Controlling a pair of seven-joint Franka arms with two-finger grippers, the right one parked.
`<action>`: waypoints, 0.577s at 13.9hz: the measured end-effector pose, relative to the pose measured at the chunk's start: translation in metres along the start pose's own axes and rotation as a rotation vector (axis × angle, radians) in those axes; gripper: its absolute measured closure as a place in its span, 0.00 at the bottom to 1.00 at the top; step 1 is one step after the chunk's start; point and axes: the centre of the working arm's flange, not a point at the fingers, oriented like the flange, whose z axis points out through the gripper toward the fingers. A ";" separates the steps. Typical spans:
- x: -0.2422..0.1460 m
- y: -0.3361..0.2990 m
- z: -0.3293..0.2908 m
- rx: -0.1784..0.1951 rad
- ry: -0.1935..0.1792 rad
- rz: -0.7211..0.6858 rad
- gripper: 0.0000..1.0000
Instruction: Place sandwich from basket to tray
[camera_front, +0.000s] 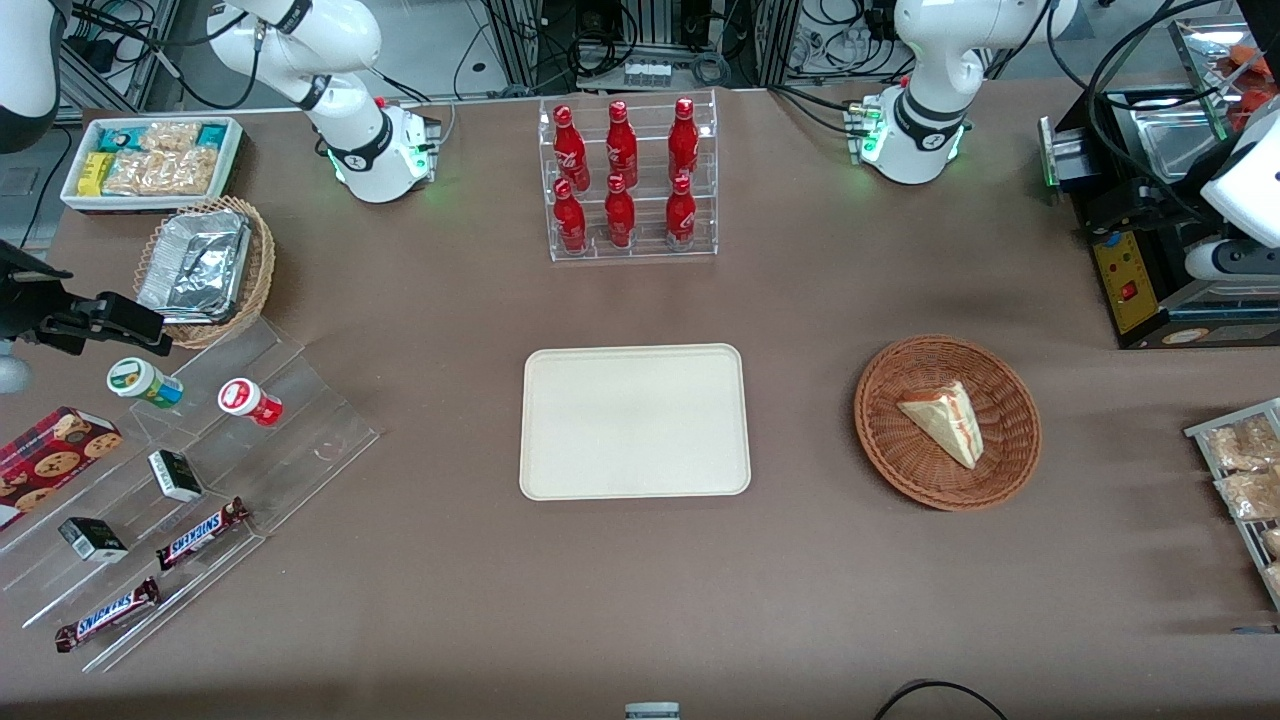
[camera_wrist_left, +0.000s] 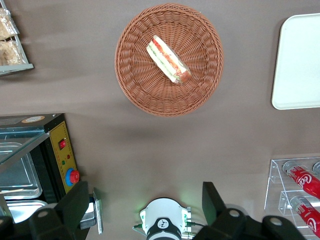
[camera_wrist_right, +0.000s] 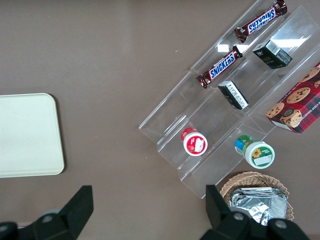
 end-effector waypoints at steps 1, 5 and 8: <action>0.000 0.000 0.000 0.000 0.000 0.000 0.00; 0.001 -0.001 0.002 0.001 -0.006 -0.001 0.00; 0.015 -0.002 0.027 0.005 -0.034 -0.022 0.00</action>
